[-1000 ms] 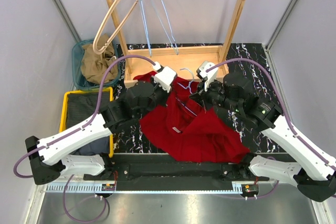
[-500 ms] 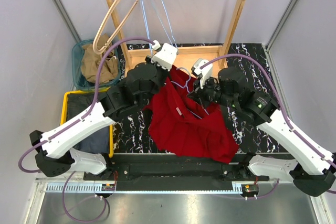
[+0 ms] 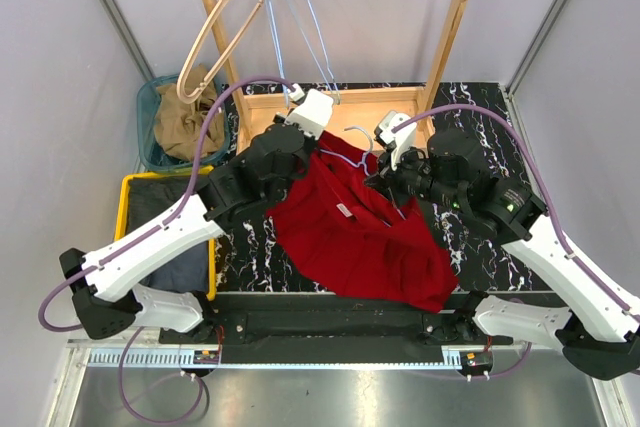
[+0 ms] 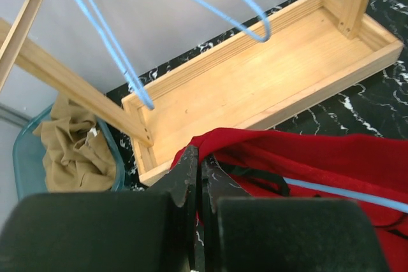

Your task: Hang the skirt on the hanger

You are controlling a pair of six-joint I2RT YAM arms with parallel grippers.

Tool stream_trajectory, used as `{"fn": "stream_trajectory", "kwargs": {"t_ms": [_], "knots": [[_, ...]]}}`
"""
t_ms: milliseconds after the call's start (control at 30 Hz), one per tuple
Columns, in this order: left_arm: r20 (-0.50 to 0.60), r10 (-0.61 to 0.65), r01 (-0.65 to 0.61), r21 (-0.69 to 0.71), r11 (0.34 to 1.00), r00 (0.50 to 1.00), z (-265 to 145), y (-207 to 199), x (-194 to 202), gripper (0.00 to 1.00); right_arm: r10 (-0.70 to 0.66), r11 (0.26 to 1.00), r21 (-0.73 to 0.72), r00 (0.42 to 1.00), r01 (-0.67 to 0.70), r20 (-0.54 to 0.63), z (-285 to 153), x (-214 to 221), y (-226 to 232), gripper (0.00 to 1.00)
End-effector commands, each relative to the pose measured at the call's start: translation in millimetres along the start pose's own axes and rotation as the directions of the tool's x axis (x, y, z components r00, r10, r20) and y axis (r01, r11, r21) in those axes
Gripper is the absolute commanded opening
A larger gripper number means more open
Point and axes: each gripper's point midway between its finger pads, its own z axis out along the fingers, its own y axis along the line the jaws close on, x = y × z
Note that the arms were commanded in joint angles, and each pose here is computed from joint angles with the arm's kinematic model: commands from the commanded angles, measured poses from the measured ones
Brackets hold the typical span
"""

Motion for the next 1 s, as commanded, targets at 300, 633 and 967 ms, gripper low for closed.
{"fn": "stream_trajectory", "kwargs": {"t_ms": [300,633,967], "knots": [[0.107,-0.145,0.131,0.126,0.983,0.984,-30.9,8.8,3.4,0.05,-0.009,0.996,0.086,0.994,0.000,0.108,10.2,-40.7,-17.1,0.00],[0.136,-0.198,0.187,0.092,0.978,0.971,-40.6,26.1,11.3,0.94,-0.004,0.998,0.064,0.972,-0.011,0.234,-16.5,-75.9,-10.7,0.00],[0.292,-0.320,0.294,0.130,0.947,0.901,-70.6,48.9,-7.6,0.99,0.099,0.934,0.322,0.976,-0.158,0.192,-16.2,-32.2,-55.6,0.00]]}}
